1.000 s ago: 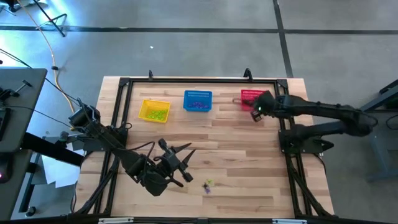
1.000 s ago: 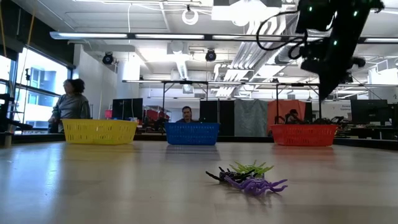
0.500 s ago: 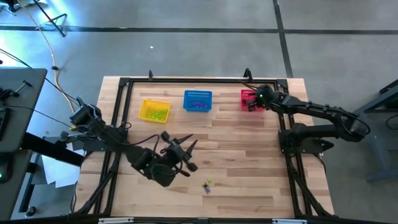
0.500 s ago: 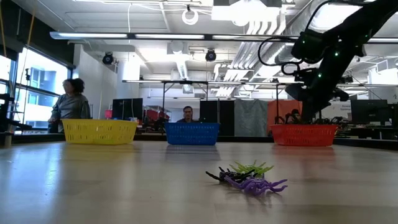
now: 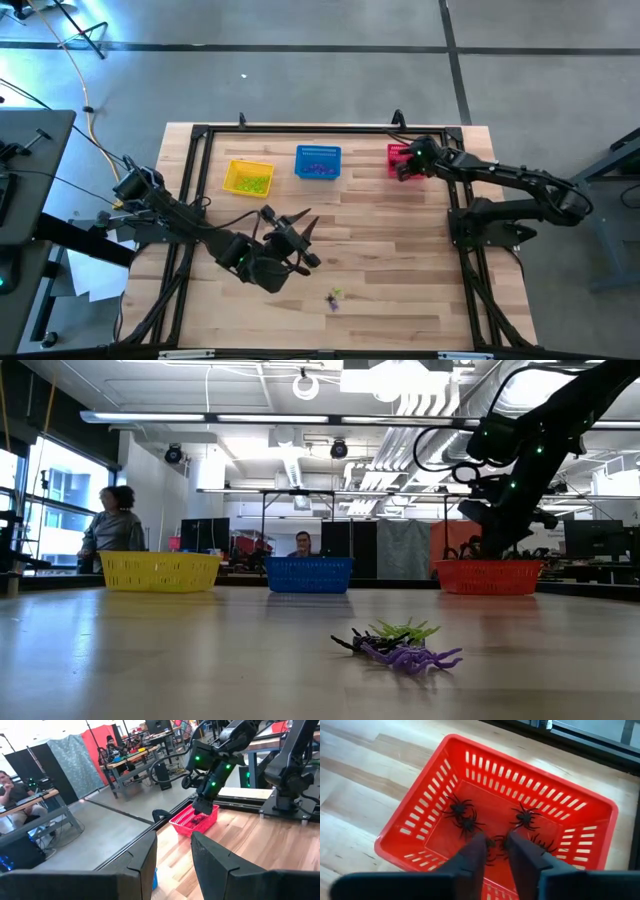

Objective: Sort Halloween decoration
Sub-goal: Put the black spider toy into the red bin, then put the green spider toy into the yellow bin

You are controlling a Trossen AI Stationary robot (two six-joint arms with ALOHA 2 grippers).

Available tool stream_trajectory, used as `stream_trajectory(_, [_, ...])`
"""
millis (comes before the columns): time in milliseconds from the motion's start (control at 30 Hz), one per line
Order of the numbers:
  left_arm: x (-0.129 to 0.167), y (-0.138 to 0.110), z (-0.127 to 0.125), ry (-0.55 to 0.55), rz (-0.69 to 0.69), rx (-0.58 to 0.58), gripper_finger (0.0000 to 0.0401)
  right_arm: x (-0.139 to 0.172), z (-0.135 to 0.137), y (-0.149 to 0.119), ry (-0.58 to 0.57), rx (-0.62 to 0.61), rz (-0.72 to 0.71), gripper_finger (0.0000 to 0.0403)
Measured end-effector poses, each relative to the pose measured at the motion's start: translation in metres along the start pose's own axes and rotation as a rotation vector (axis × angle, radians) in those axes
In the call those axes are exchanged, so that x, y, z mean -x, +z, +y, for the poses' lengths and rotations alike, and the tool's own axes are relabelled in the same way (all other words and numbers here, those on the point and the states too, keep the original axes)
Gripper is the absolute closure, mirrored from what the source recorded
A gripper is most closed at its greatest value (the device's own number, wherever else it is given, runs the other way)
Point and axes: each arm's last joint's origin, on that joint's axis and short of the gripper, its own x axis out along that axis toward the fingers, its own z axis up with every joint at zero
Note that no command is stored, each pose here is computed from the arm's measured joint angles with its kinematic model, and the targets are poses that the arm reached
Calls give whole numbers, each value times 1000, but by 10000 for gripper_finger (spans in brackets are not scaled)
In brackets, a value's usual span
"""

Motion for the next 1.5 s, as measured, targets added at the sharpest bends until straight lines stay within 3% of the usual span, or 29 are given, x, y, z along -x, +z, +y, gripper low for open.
stream_trajectory(167, [1,0,0,-4,-1,0,290,0,-1,0,2,-30,2,273])
stream_trajectory(267, [2,0,-1,-32,4,-3,290,4,0,0,63,-34,13,255])
stream_trajectory(433, [6,-7,-6,-221,64,1,290,26,5,1,310,-79,10,250])
stream_trajectory(567, [8,-19,-10,-459,222,57,290,53,17,-4,557,-90,14,250])
stream_trajectory(700, [6,-33,-17,-585,369,76,290,83,35,-18,731,-63,23,250])
stream_trajectory(1000, [12,-54,-36,-748,556,125,290,140,89,-86,915,31,41,250])
stream_trajectory(1300, [39,-48,-42,-831,535,196,290,165,152,-171,1106,74,16,250])
stream_trajectory(1500, [55,-47,-44,-840,526,229,290,165,203,-201,1049,202,59,250])
